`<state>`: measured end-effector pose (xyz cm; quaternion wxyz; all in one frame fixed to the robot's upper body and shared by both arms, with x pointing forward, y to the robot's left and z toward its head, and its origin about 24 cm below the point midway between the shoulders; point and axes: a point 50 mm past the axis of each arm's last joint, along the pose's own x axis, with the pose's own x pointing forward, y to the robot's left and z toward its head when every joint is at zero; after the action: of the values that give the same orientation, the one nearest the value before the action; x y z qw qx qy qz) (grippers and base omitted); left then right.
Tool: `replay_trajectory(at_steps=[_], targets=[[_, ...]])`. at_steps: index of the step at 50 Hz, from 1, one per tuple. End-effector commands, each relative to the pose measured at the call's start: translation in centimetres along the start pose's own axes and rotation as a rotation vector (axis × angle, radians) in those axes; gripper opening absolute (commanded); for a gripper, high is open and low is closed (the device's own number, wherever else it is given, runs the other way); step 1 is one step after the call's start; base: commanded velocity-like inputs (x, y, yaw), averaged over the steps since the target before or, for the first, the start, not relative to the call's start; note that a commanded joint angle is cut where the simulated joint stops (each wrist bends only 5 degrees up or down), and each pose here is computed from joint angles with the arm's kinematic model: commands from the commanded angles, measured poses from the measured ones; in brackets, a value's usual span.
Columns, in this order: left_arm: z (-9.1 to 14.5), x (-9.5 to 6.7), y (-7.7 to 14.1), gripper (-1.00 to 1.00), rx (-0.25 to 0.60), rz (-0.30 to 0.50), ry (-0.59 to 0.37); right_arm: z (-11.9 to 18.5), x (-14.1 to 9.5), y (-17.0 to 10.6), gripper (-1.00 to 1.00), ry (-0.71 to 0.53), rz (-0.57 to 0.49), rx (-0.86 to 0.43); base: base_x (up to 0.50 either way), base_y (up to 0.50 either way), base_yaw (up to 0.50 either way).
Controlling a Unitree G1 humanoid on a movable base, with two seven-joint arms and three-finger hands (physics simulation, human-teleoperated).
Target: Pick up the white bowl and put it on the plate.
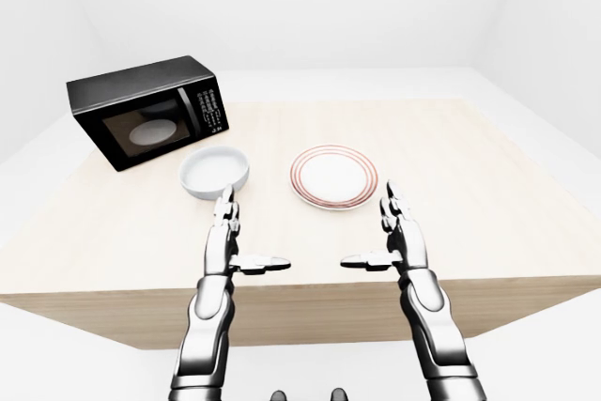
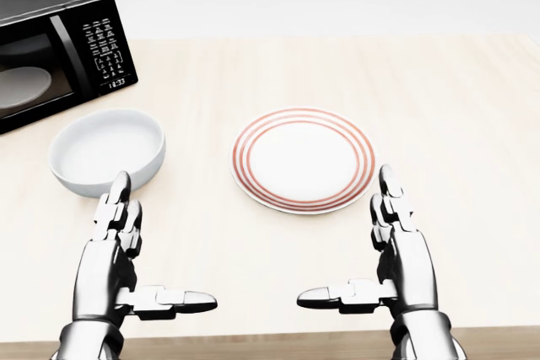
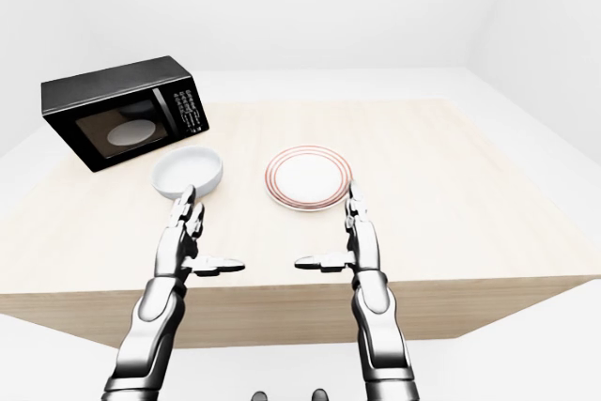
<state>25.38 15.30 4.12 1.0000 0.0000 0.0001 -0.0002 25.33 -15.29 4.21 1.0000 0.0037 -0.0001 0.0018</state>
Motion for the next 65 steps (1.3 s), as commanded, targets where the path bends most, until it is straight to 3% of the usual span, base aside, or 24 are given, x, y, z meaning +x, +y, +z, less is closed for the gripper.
replay_trajectory(at_steps=[1, 18, 65], targets=[[0.01, 0.01, 0.69, 1.0, 0.0, 0.0, 0.0, 0.44, -0.12, -0.59, 1.0, -0.005, 0.01, 0.016, 0.0, 0.0, 0.0], [0.01, 0.01, 0.69, 1.0, 0.0, 0.0, 0.0, -0.05, -0.09, -0.28, 1.0, 0.01, 0.02, -0.01, 0.0, 0.07, 0.0], [0.01, 0.01, 0.69, 1.0, 0.0, 0.0, 0.0, -0.49, -0.07, 0.19, 1.0, 0.022, 0.047, -0.005, 0.0, 0.33, 0.0]])
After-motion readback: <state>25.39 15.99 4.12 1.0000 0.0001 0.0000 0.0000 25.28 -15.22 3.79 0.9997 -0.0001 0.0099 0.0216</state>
